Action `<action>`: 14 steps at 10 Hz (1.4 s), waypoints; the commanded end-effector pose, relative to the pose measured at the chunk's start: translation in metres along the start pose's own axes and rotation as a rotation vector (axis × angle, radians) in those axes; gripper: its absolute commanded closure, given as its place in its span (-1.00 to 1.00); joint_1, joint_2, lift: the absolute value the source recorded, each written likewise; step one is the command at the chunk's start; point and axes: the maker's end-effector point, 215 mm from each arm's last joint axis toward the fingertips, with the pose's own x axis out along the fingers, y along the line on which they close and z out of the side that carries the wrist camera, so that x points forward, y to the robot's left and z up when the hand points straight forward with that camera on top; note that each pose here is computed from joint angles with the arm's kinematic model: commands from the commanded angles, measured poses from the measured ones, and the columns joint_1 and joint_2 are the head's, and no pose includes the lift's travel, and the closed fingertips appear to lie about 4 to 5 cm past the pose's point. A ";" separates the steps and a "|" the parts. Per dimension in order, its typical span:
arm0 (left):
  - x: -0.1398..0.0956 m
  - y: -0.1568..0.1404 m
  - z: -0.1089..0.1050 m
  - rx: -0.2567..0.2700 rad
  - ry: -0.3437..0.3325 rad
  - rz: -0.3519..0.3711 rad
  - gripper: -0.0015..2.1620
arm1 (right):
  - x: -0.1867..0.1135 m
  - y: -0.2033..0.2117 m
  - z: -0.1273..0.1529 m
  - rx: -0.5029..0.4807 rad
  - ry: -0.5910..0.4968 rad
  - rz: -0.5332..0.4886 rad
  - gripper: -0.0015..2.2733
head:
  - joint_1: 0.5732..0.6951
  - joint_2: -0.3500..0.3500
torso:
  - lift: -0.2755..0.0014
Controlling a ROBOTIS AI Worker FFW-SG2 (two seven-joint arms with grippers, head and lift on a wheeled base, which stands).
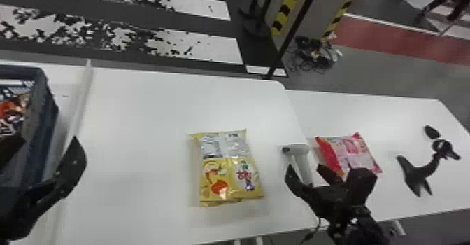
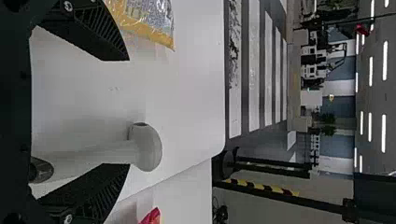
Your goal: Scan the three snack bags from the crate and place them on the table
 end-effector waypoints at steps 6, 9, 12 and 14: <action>-0.013 0.009 -0.004 -0.009 0.010 0.025 -0.97 | 0.054 -0.040 -0.033 -0.001 0.093 -0.001 -0.94 | 1.00 -1.00 | 0.54; -0.017 0.008 -0.008 -0.007 0.020 0.022 -0.97 | 0.081 -0.058 -0.045 -0.009 0.138 -0.012 -0.94 | 1.00 -1.00 | 0.54; -0.016 0.005 -0.008 -0.001 0.020 0.020 -0.97 | 0.089 -0.073 -0.052 -0.005 0.171 -0.026 0.44 | 1.00 -1.00 | 0.54; -0.014 -0.003 -0.011 0.005 0.025 0.011 -0.97 | 0.087 -0.069 -0.052 -0.009 0.165 -0.014 0.87 | 1.00 -1.00 | 0.54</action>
